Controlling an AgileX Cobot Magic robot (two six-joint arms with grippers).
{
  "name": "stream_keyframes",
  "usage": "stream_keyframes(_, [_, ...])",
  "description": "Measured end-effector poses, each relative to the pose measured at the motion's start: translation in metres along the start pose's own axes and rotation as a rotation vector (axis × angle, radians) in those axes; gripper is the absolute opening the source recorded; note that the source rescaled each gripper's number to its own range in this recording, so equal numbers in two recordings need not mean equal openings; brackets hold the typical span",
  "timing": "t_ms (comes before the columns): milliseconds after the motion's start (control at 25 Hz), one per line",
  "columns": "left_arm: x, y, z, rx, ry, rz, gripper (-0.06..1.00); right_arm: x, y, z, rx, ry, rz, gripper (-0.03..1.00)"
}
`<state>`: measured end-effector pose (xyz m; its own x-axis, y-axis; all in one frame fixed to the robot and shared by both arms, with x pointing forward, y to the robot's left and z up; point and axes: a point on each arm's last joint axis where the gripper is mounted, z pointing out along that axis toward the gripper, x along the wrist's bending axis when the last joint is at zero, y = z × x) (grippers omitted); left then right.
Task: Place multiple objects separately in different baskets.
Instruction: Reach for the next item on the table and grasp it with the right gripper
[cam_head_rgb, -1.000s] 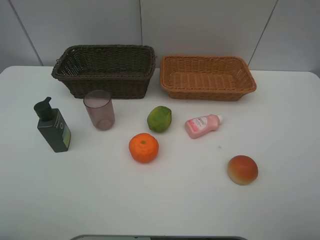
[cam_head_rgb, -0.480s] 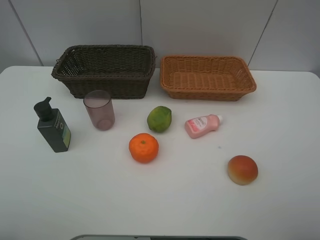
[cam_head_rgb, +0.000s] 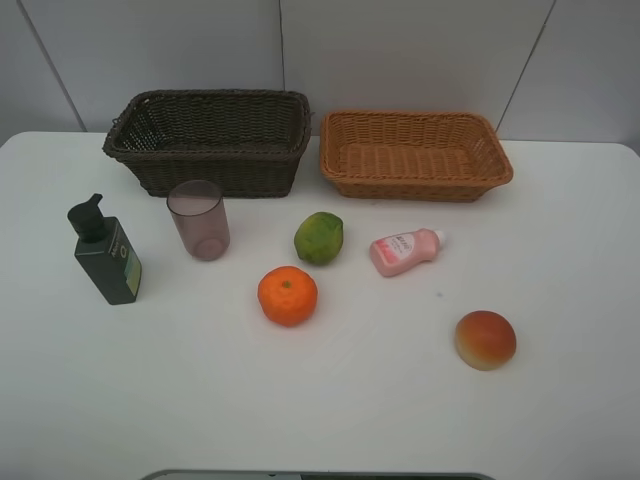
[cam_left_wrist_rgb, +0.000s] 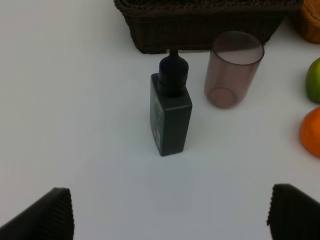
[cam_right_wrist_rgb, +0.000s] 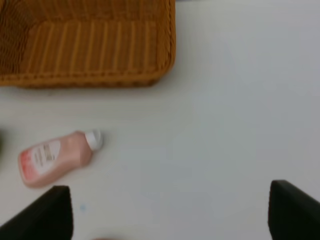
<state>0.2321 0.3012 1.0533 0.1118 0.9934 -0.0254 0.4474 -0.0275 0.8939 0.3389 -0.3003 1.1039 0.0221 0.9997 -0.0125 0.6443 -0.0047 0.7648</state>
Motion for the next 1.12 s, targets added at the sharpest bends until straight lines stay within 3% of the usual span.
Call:
stream_keyframes(160, [0.000, 0.000, 0.000, 0.000, 0.000, 0.000, 0.99, 0.007, 0.034, 0.038, 0.012, 0.034, -0.006, 0.69])
stream_keyframes(600, [0.000, 0.000, 0.000, 0.000, 0.000, 0.000, 0.99, 0.075, 0.038, 0.138, 0.361, 0.194, -0.203, 0.69])
stream_keyframes(800, [0.000, 0.000, 0.000, 0.000, 0.000, 0.000, 0.99, 0.121, 0.042, 0.164, 0.437, 0.259, -0.282, 0.69])
stream_keyframes(1120, [0.000, 0.000, 0.000, 0.000, 0.000, 0.000, 0.99, 0.196, 0.051, 0.198, 0.562, 0.260, -0.207, 0.69])
